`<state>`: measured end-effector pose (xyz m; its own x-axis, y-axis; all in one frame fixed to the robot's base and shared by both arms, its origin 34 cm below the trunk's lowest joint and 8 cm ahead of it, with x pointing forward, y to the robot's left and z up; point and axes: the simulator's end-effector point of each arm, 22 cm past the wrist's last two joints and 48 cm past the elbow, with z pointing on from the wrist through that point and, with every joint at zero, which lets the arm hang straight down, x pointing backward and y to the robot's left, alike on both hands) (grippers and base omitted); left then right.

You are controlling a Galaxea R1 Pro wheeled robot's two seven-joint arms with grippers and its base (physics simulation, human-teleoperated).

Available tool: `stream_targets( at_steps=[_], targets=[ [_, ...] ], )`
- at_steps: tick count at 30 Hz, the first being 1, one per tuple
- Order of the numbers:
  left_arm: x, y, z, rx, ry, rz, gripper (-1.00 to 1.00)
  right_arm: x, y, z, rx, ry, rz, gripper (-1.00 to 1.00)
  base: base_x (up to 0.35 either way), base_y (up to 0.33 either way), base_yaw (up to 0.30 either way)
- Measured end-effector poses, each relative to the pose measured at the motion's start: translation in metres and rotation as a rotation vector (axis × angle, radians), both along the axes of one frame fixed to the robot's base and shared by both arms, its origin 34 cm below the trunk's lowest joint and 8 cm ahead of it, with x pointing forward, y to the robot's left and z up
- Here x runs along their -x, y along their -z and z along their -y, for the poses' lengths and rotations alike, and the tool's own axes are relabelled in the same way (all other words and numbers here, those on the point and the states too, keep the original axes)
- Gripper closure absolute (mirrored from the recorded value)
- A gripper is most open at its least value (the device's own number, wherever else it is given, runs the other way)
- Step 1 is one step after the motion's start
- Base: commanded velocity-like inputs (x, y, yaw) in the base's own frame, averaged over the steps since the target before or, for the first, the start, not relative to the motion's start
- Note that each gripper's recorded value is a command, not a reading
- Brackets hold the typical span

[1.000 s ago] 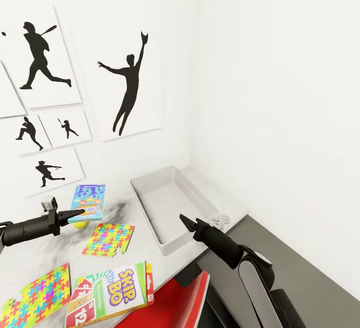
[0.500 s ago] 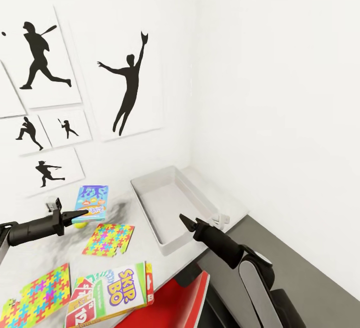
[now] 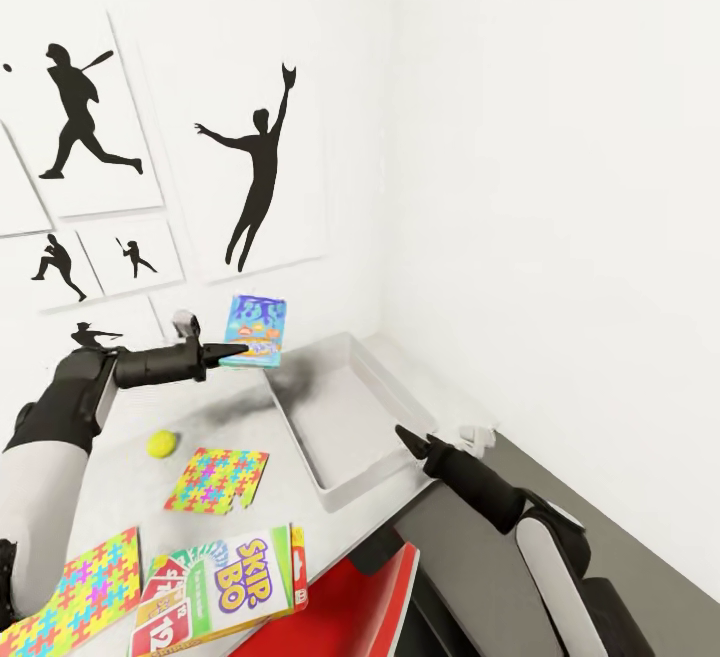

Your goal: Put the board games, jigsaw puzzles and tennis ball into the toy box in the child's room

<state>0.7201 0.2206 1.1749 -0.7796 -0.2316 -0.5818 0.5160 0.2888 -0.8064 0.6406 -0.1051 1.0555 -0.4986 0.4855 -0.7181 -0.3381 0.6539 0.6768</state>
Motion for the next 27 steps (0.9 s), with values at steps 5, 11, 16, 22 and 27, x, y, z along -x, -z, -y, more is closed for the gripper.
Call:
stream_targets(
  at_steps=[5, 11, 16, 22, 27],
  targets=[
    [-0.019, 0.001, 0.06, -0.111, 0.036, 0.013, 1.0, -0.003, -0.003, 0.018, -0.006, 0.018, 0.014, -1.0, 0.0, 0.0, 0.0],
    [-0.038, 0.016, 0.112, -0.249, 0.013, 0.014, 1.0, -0.002, -0.004, 0.02, -0.014, 0.009, 0.015, -1.0, 0.0, 0.0, 0.0],
    [-0.031, 0.051, 0.138, -0.41, 0.069, -0.003, 1.0, -0.002, -0.004, 0.02, -0.014, 0.007, 0.013, -1.0, 0.0, 0.0, 0.0],
    [-0.02, 0.079, 0.153, -0.523, 0.143, 0.018, 1.0, -0.002, -0.004, 0.02, -0.014, 0.006, 0.013, -1.0, 0.0, 0.0, 0.0],
    [-0.027, 0.099, 0.145, -0.588, 0.127, 0.05, 1.0, -0.002, -0.004, 0.02, -0.014, 0.006, 0.013, -1.0, 0.0, 0.0, 0.0]
  ],
)
